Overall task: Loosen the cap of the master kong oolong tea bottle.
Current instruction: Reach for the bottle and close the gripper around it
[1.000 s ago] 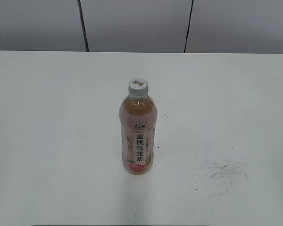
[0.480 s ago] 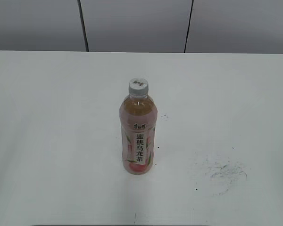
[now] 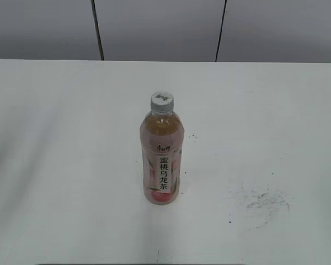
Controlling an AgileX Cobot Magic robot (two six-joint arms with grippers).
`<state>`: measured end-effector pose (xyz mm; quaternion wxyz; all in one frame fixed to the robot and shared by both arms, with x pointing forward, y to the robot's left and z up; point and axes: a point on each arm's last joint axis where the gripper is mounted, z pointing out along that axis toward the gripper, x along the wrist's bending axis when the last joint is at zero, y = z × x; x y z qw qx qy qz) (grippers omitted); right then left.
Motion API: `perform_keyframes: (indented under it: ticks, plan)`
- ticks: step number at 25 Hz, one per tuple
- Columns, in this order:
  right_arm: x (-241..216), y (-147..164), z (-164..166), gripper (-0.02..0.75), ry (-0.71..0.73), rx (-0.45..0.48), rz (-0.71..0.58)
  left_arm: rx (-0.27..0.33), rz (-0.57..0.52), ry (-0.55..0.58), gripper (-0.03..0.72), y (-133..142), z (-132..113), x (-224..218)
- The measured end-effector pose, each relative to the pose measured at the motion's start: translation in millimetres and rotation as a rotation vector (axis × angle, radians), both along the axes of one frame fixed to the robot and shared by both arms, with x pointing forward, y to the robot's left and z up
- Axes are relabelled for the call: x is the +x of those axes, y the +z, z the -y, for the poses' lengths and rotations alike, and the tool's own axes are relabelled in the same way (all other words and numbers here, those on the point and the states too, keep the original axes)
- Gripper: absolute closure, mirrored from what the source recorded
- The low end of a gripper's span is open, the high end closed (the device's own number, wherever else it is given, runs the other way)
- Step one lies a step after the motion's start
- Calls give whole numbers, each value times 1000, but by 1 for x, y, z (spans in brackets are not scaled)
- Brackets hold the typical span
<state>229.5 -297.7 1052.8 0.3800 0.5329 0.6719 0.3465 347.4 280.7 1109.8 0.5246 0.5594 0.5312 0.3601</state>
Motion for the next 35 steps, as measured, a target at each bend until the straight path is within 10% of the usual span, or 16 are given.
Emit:
perform_keyframes:
  ticks: [8, 15, 35]
  plan:
    - [0, 0, 0, 183, 0, 0, 0, 67, -240, -165, 101, -52, 43, 75]
    - [0, 0, 0, 183, 0, 0, 0, 124, -79, -207, 102, -92, 84, 90]
    - [0, 0, 0, 183, 0, 0, 0, 119, -47, -383, 172, -151, 91, 62]
